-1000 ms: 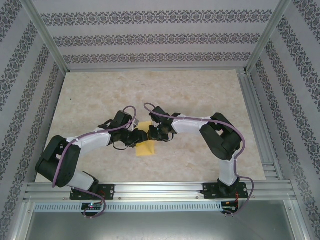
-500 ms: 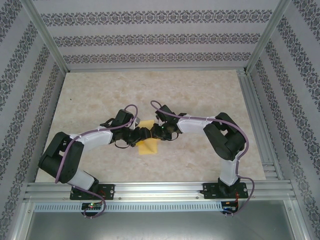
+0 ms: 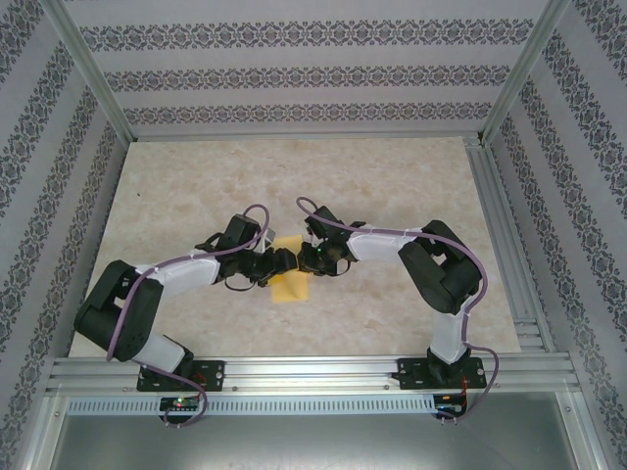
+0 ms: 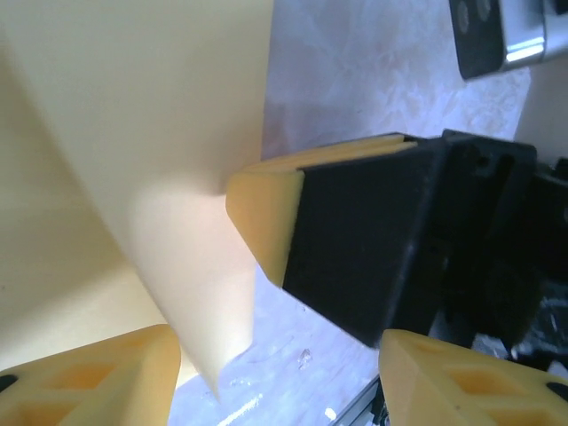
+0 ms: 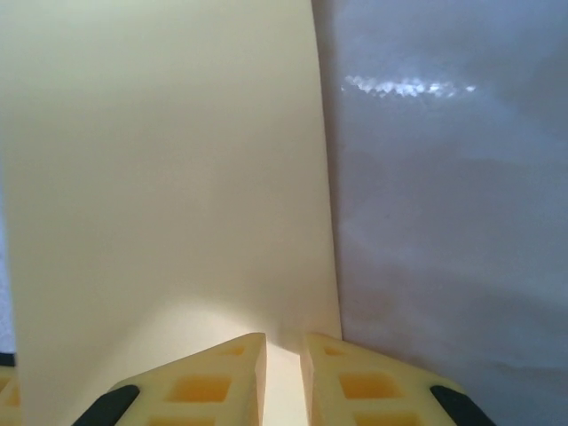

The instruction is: Fold a paper plane with a square sheet of paper (pick it up from the middle)

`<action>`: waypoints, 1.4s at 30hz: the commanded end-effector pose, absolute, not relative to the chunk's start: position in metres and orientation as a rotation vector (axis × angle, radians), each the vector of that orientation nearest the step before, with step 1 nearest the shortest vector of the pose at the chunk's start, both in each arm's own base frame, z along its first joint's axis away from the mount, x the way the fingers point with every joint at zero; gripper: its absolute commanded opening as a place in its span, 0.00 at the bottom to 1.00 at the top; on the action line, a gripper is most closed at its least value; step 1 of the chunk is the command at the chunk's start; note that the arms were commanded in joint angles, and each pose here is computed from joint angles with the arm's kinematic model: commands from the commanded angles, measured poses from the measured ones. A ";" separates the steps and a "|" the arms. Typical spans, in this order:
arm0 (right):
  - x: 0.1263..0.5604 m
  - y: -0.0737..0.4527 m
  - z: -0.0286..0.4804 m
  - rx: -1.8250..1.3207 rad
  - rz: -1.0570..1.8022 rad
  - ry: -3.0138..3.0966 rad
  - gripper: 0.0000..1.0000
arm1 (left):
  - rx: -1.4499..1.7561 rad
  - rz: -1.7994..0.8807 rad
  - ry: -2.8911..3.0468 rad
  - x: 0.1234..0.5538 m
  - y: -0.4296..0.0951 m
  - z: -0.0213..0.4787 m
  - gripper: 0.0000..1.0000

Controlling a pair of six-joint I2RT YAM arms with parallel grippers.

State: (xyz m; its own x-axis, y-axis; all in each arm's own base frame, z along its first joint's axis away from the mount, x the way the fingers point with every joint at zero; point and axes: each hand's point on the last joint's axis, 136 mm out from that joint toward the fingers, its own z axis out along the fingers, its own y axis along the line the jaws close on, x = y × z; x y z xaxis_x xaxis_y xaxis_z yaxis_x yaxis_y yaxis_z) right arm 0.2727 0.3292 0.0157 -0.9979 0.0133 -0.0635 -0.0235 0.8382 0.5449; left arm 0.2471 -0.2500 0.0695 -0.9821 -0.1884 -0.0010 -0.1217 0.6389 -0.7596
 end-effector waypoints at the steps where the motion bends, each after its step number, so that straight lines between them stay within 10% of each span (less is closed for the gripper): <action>1: 0.268 0.319 -0.001 0.013 0.759 3.007 0.19 | -0.197 -1.342 2.746 0.233 -0.256 0.082 0.62; 42: 0.286 0.321 0.066 0.160 1.178 2.784 0.27 | -0.296 -1.301 2.685 0.271 -0.268 0.061 0.37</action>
